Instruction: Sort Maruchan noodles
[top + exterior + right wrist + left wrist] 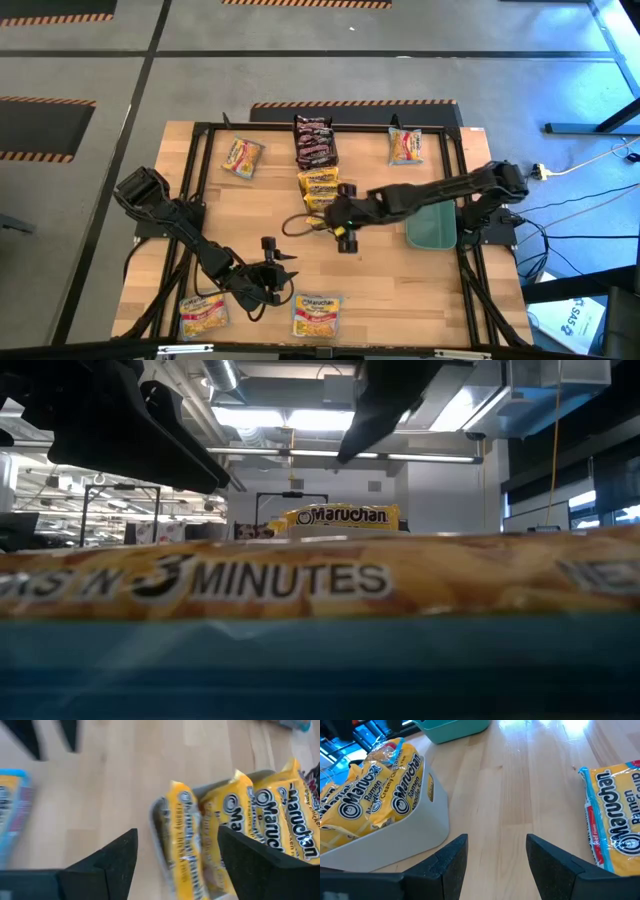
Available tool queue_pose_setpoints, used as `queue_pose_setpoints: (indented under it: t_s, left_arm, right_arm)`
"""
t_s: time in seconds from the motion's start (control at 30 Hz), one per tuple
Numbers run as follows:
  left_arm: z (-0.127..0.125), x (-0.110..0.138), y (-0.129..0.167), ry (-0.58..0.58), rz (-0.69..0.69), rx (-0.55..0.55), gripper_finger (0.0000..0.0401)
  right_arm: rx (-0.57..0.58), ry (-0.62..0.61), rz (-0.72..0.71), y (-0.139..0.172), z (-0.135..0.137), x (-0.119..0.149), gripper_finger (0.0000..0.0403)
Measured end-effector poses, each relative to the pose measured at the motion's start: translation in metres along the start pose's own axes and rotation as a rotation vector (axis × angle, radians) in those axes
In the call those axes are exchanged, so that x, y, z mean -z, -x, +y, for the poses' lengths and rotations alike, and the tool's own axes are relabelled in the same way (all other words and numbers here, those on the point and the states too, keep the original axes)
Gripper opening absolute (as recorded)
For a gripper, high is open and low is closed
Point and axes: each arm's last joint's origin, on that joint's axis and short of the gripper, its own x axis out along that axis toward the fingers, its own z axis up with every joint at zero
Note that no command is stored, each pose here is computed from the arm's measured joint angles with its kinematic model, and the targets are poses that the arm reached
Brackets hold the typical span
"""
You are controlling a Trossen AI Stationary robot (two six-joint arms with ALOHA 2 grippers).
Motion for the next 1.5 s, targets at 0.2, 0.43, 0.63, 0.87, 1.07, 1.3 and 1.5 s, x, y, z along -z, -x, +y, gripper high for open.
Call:
queue_pose_setpoints:
  t_s: [0.2, 0.43, 0.63, 0.87, 1.07, 1.3, 1.5]
  left_arm:
    - [0.000, -0.001, 0.000, 0.015, -0.010, 0.003, 0.0195]
    - [-0.001, -0.003, -0.001, 0.049, -0.015, 0.029, 0.0195]
    - [0.004, -0.004, -0.007, 0.087, 0.006, 0.048, 0.0195]
    - [0.019, 0.003, -0.019, 0.157, 0.093, -0.026, 0.0195]
    - [0.044, 0.018, -0.032, 0.256, 0.236, -0.174, 0.0195]
    - [0.072, 0.020, -0.050, 0.292, 0.264, -0.306, 0.0195]
    - [0.092, 0.032, -0.064, 0.212, 0.323, -0.354, 0.0195]
  right_arm:
    - [-0.056, 0.062, -0.030, 0.026, 0.044, 0.008, 0.0233]
    - [-0.042, 0.111, 0.029, 0.013, 0.081, 0.046, 0.0194]
    - [0.030, 0.065, 0.147, -0.008, 0.078, 0.086, 0.0138]
    - [0.144, 0.048, 0.205, -0.020, 0.072, 0.114, 0.0082]
    - [0.248, 0.008, 0.224, -0.027, 0.057, 0.124, 0.0058]
    - [0.319, -0.077, 0.181, -0.042, 0.029, 0.128, 0.0053]
    - [0.295, -0.126, 0.125, -0.052, 0.016, 0.130, 0.0053]
